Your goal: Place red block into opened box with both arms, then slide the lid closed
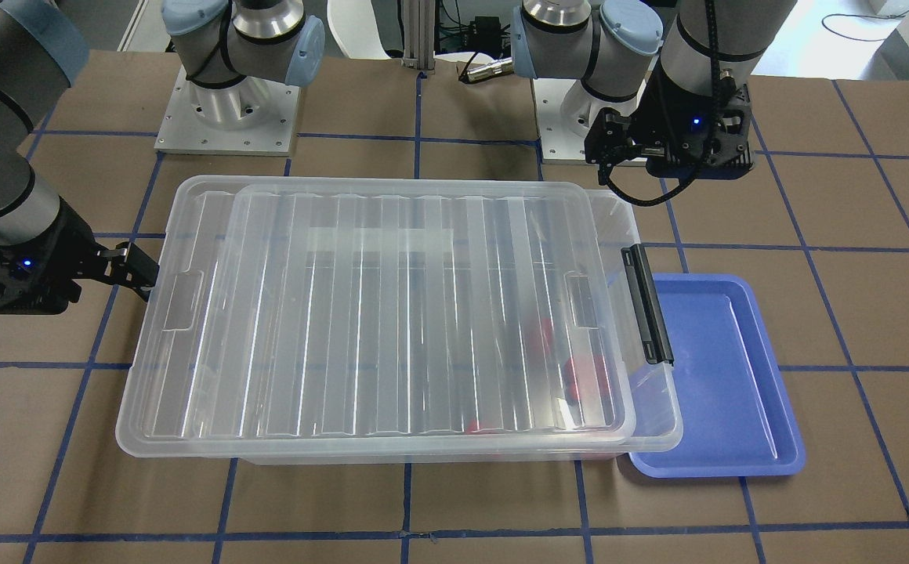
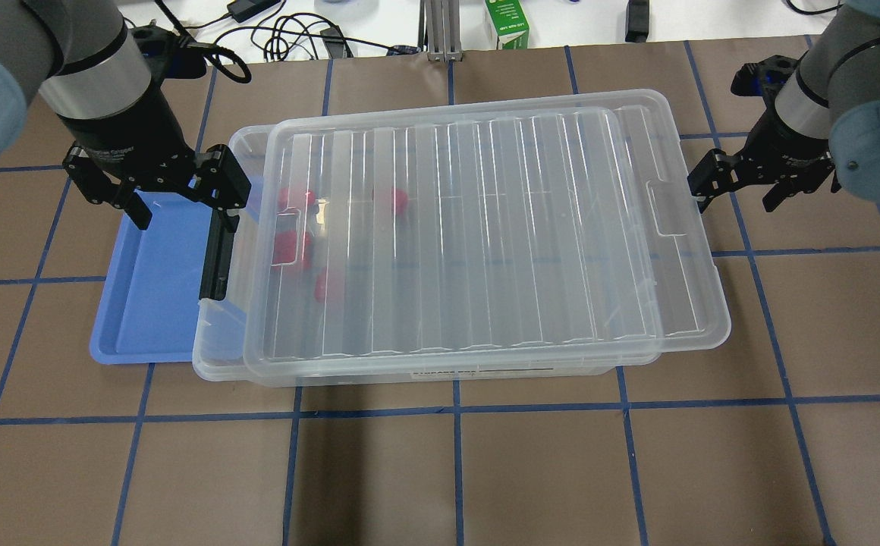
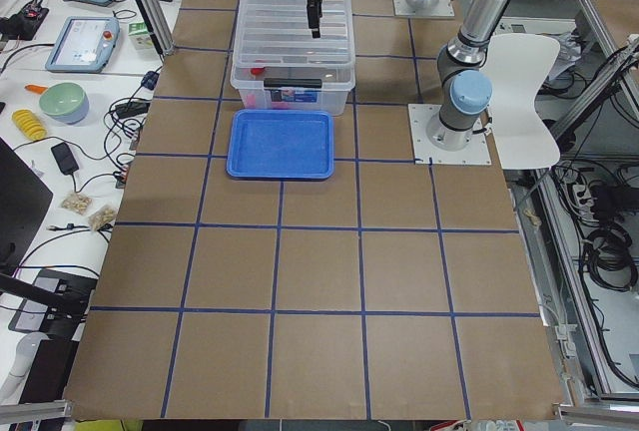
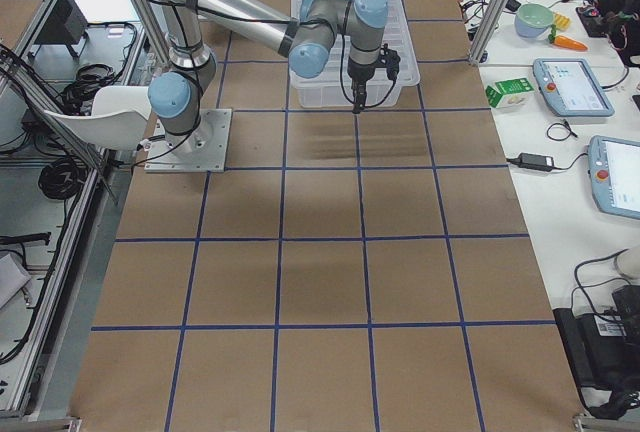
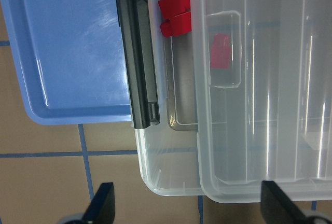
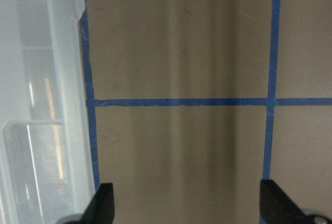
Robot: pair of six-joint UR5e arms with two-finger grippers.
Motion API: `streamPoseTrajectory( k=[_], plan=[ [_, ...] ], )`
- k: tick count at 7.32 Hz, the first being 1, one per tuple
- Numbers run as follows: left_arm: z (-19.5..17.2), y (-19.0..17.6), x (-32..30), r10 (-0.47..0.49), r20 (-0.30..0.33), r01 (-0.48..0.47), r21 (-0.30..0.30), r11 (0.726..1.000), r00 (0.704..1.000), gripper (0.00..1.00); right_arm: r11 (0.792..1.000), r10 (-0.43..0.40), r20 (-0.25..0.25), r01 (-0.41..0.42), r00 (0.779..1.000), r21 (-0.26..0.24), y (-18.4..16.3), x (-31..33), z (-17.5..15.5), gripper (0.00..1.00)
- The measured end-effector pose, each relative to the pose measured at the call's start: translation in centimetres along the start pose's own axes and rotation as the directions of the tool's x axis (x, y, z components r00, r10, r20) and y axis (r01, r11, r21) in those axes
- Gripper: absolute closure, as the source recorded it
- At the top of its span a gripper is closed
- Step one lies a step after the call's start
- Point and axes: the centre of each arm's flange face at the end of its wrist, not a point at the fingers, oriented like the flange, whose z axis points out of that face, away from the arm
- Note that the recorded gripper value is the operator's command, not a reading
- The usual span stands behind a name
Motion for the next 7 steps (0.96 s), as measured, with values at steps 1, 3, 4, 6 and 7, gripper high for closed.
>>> streamPoseTrajectory(
  k=[1,3,4,6,7],
  plan=[
    [0.0,0.0,0.0,0.000,0.000,0.000,0.000,1.000,1.000,0.00,1.000,-0.012,-0.003,0.012,1.000,0.000,0.0,-1.1,0.0,0.00],
    [-0.1,0.0,-0.2,-0.003,-0.002,0.003,0.003,1.000,1.000,0.00,1.000,-0.019,-0.004,0.019,1.000,0.000,0.1,-2.4,0.0,0.00],
    [-0.2,0.0,-0.2,-0.005,-0.013,0.005,0.005,1.000,1.000,0.00,1.000,-0.021,-0.003,0.021,1.000,0.000,0.1,-2.7,0.0,0.00],
    [-0.3,0.0,0.1,-0.007,-0.040,0.008,0.010,1.000,0.999,0.00,1.000,-0.031,-0.003,0.031,1.000,0.001,0.2,-3.2,-0.1,0.00],
    [-0.3,-0.1,0.1,-0.008,-0.044,0.008,0.015,1.000,0.999,0.00,0.999,-0.035,-0.003,0.035,0.999,0.001,0.1,-3.4,-0.1,0.00]
  ],
)
